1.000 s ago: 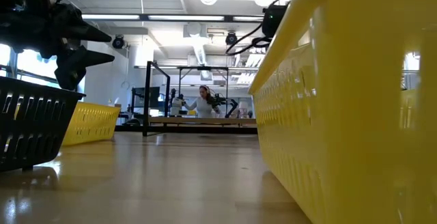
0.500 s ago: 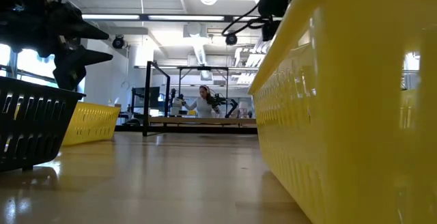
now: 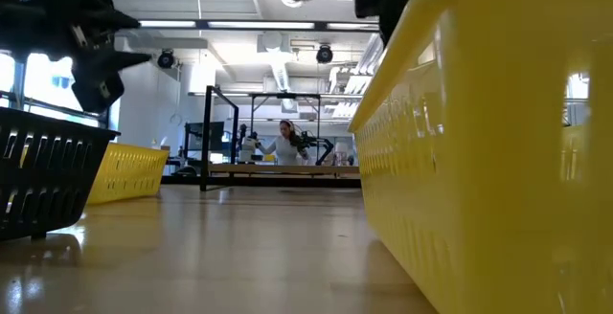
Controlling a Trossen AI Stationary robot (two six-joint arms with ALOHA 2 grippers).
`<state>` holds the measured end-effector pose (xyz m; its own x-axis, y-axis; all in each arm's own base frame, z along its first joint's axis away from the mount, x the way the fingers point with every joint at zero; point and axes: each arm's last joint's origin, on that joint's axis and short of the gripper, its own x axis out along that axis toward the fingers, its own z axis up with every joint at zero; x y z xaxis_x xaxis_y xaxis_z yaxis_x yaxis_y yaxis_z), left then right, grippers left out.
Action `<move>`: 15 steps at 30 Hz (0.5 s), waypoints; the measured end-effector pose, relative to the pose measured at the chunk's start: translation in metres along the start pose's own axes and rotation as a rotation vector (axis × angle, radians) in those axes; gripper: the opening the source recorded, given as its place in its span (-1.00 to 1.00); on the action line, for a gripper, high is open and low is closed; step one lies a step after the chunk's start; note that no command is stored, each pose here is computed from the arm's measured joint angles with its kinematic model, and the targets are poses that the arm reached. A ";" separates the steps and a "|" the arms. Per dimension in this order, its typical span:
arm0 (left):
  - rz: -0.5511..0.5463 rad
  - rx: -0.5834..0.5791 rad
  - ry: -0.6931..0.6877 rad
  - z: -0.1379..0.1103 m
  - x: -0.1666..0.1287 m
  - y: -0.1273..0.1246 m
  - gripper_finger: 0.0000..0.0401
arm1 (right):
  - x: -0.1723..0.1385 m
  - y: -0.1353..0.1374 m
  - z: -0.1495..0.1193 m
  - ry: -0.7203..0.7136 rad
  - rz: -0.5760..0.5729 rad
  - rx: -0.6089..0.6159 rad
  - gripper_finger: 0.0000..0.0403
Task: Stack baskets on shelf by color
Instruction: Put the top left yellow bin on the shelf
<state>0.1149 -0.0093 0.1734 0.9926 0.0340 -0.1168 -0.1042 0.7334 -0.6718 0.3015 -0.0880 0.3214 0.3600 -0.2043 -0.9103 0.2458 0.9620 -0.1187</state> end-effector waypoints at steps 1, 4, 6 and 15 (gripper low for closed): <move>-0.009 0.015 0.006 0.003 -0.001 -0.003 -0.16 | -0.003 0.004 0.002 -0.013 0.004 0.009 -0.63; -0.009 0.062 0.036 0.013 -0.004 -0.013 -0.16 | -0.011 0.014 0.007 -0.050 0.017 0.045 -0.63; 0.008 0.106 0.060 0.021 -0.007 -0.020 -0.16 | -0.016 0.021 0.010 -0.071 0.029 0.073 -0.63; 0.079 0.328 0.162 0.053 -0.016 -0.048 -0.17 | -0.022 0.048 0.012 -0.096 0.074 0.146 -0.63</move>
<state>0.1078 -0.0093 0.2462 0.9567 0.0101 -0.2910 -0.1279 0.9124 -0.3889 0.3160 -0.0396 0.3407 0.4645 -0.1572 -0.8715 0.3407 0.9401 0.0121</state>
